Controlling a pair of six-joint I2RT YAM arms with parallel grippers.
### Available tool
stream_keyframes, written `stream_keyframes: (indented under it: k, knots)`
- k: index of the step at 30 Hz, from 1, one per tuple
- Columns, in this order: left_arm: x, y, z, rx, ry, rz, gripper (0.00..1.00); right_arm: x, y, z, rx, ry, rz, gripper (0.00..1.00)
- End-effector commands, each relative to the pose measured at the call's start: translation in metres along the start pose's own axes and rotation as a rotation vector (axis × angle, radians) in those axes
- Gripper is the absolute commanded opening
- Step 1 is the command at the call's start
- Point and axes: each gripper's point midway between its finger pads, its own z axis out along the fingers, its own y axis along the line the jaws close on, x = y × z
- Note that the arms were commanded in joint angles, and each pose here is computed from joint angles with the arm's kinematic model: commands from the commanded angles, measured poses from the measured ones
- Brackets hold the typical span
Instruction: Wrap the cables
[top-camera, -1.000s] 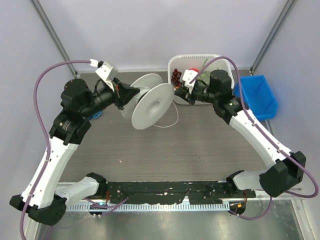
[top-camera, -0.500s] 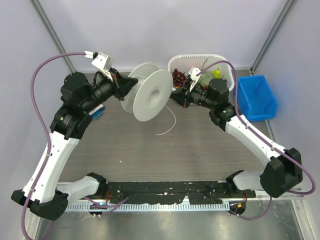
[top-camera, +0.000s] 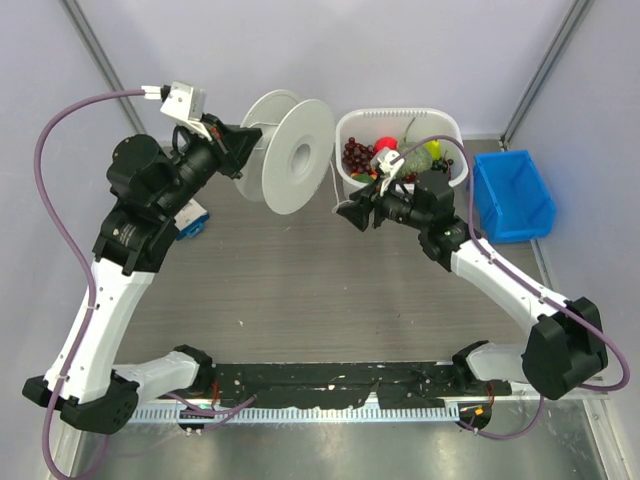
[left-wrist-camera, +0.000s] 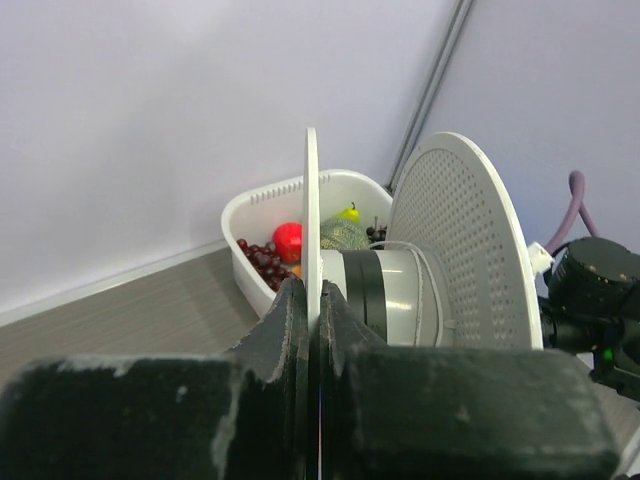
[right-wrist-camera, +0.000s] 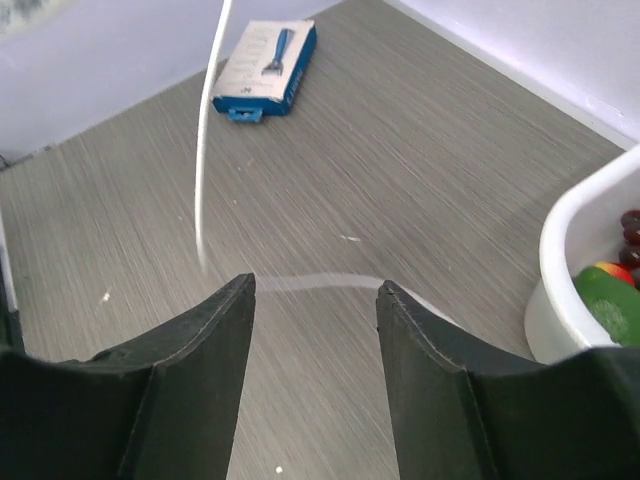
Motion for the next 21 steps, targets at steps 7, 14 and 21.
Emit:
stream_keyframes:
  k: [7,14,21]
  knots:
    - [-0.074,-0.005,-0.003,-0.017,-0.213,0.032,0.00,0.002,-0.010,-0.037,0.107,0.039,-0.250,0.64]
    - [-0.080,-0.008,-0.004,-0.013,-0.219,0.021,0.00,0.022,-0.016,-0.056,0.119,0.118,-0.464,0.72]
    - [-0.086,-0.010,-0.004,-0.014,-0.224,-0.025,0.00,0.032,-0.034,-0.071,0.217,0.126,-0.648,0.75]
